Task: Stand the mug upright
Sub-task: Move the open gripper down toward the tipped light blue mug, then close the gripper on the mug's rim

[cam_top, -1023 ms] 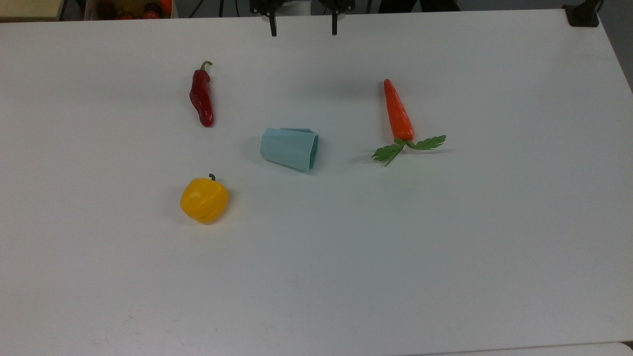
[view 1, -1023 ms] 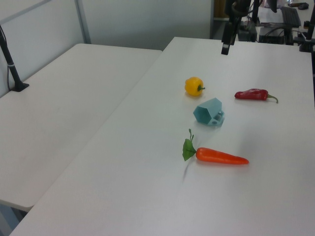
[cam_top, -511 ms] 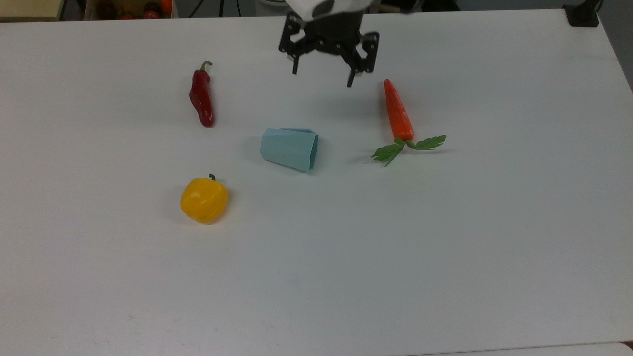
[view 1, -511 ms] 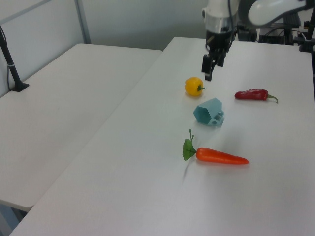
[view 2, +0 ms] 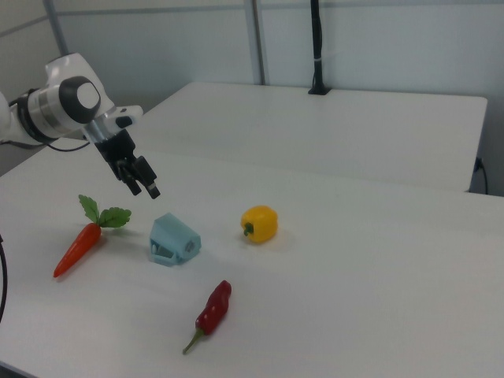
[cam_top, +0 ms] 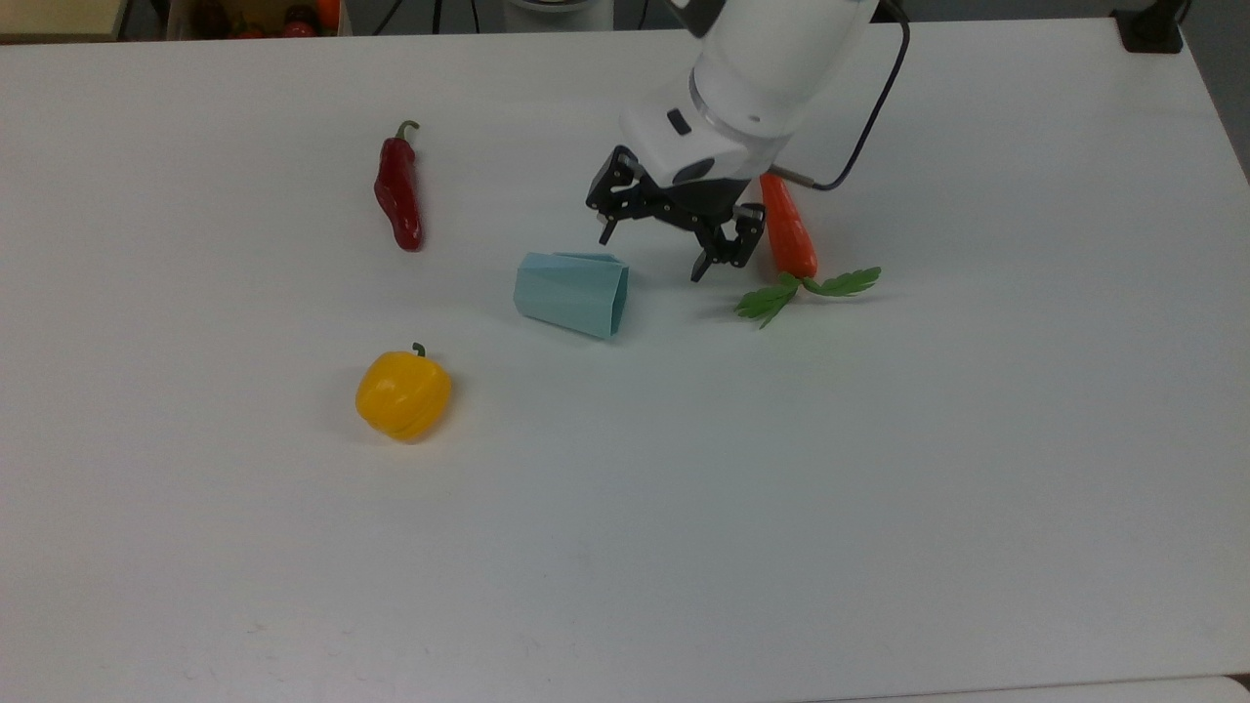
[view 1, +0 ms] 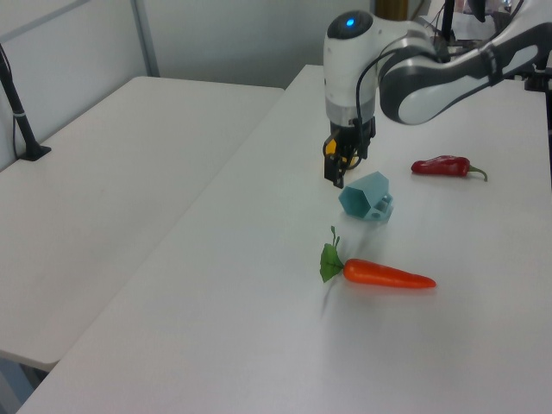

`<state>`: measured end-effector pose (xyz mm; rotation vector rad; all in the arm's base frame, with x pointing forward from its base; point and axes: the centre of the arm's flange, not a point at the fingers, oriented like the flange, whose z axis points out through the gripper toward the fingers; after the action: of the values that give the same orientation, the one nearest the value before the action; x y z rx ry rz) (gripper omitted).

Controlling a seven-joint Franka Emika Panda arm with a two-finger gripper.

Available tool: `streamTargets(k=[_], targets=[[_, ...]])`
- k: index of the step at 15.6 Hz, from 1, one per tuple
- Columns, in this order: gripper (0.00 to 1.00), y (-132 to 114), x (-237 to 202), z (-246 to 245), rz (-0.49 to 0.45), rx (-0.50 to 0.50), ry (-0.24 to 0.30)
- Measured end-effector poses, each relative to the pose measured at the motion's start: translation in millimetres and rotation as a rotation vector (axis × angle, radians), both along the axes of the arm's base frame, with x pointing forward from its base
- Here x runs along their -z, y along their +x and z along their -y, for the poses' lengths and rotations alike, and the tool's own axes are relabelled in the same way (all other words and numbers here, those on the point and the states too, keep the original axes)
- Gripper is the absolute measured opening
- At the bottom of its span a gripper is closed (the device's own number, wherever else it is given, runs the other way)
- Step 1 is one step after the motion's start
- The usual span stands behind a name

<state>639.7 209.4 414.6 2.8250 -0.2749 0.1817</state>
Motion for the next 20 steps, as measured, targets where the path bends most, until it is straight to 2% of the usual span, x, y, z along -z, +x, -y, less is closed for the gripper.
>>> streamTargets(k=[15, 20], targets=[[1.00, 6.4, 69.4, 3.2, -0.050, -0.072, -0.155], [1.00, 8.3, 81.5, 32.0, -0.068, -0.060, -0.209]])
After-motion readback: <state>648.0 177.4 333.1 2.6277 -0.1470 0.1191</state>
